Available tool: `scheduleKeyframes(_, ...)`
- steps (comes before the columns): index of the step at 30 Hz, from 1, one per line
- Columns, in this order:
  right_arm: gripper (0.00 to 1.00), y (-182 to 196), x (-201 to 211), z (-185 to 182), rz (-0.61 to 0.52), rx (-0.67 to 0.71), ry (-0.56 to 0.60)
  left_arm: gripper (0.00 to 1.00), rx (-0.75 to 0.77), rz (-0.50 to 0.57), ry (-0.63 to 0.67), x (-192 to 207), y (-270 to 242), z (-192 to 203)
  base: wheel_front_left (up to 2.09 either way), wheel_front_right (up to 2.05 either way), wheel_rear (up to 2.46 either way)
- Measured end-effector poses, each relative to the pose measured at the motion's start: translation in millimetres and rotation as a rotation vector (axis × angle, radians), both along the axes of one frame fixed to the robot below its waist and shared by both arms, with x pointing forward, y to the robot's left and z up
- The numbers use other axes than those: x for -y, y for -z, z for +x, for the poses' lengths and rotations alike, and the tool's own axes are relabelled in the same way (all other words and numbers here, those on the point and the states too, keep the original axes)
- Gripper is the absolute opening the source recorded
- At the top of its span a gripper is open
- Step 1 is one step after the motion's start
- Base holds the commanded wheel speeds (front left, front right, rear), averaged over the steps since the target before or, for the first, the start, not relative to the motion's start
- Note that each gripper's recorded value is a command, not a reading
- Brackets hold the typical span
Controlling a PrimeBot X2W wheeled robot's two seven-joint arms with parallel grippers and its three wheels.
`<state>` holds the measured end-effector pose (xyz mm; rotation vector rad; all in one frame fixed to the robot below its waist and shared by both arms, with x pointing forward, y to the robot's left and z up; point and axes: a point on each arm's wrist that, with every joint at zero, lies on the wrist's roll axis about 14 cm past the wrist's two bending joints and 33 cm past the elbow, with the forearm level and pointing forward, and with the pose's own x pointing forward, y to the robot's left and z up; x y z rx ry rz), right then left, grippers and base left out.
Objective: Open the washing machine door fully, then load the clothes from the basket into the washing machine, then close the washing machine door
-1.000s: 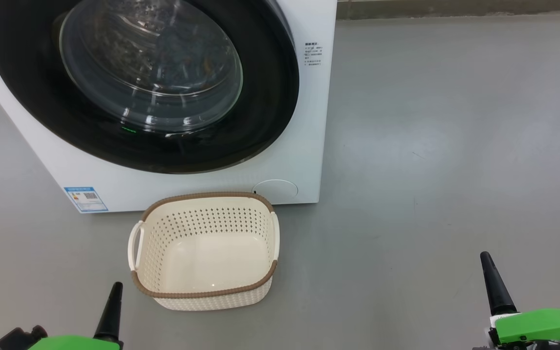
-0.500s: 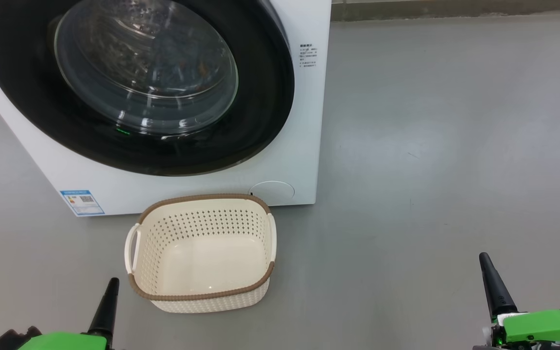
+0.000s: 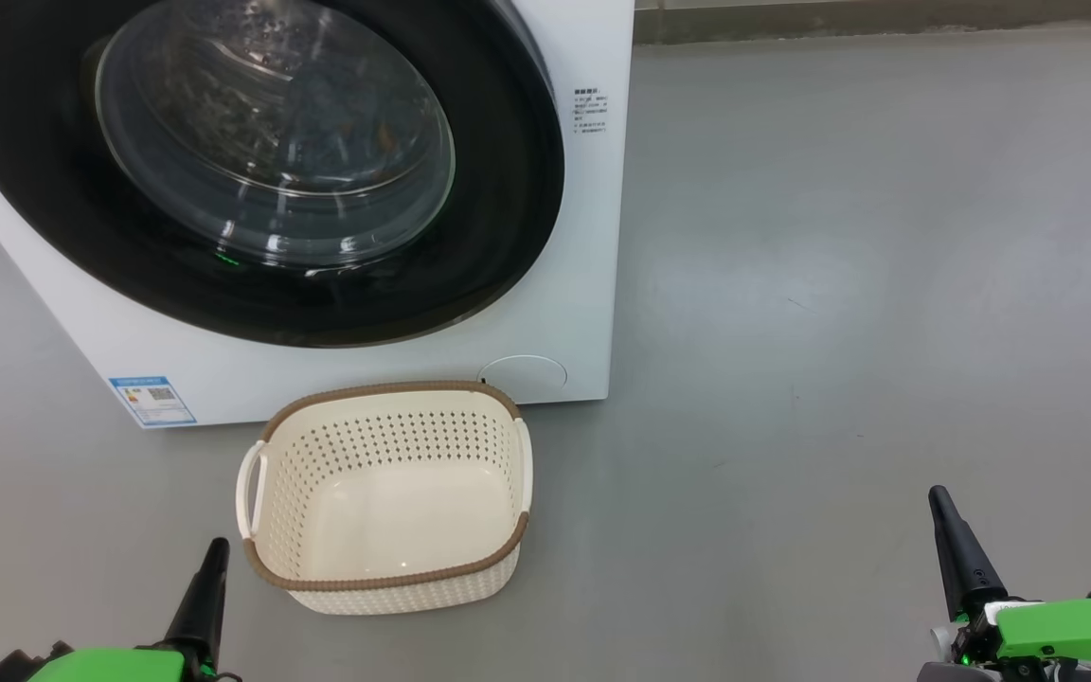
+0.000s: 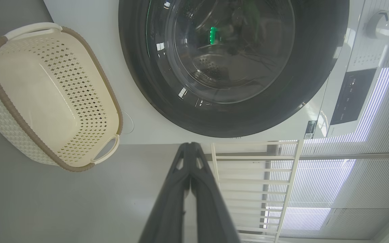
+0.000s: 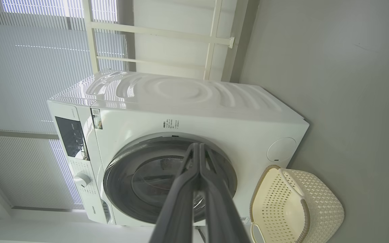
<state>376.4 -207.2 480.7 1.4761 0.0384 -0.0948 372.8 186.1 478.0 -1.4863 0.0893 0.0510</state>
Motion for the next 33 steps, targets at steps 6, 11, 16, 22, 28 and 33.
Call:
scheduleKeyframes(6, 0.00, -0.6, 0.9, -1.1, 0.069, 0.008, 0.005, 0.00, 0.006, -0.059, -0.001, -0.5, -1.7, 1.4, 0.00, 0.00, 0.00)
scheduleKeyframes(11, 0.00, -0.8, 0.9, -1.6, 0.100, 0.011, 0.005, 0.00, 0.016, -0.089, -0.002, -0.7, -5.1, 4.2, 0.00, 0.00, 0.00)
scheduleKeyframes(16, 0.00, -0.9, 0.9, -1.6, 0.102, 0.012, 0.005, 0.00, 0.019, -0.095, -0.004, -0.7, -6.0, 5.0, 0.00, 0.00, 0.00)
scheduleKeyframes(22, 0.00, -1.0, 0.9, -1.6, 0.103, 0.012, 0.005, 0.00, 0.019, -0.097, -0.002, -0.3, -6.0, 4.9, 0.00, 0.00, 0.00)
scheduleKeyframes(28, 0.00, -0.9, 0.9, -1.5, 0.103, 0.012, 0.005, 0.00, 0.019, -0.098, -0.001, -0.5, -6.0, 4.9, 0.00, 0.00, 0.00)
scheduleKeyframes(33, 0.00, -1.0, 0.9, -1.6, 0.103, 0.012, 0.005, 0.00, 0.019, -0.098, -0.002, -0.7, -6.0, 4.9, 0.00, 0.00, 0.00)
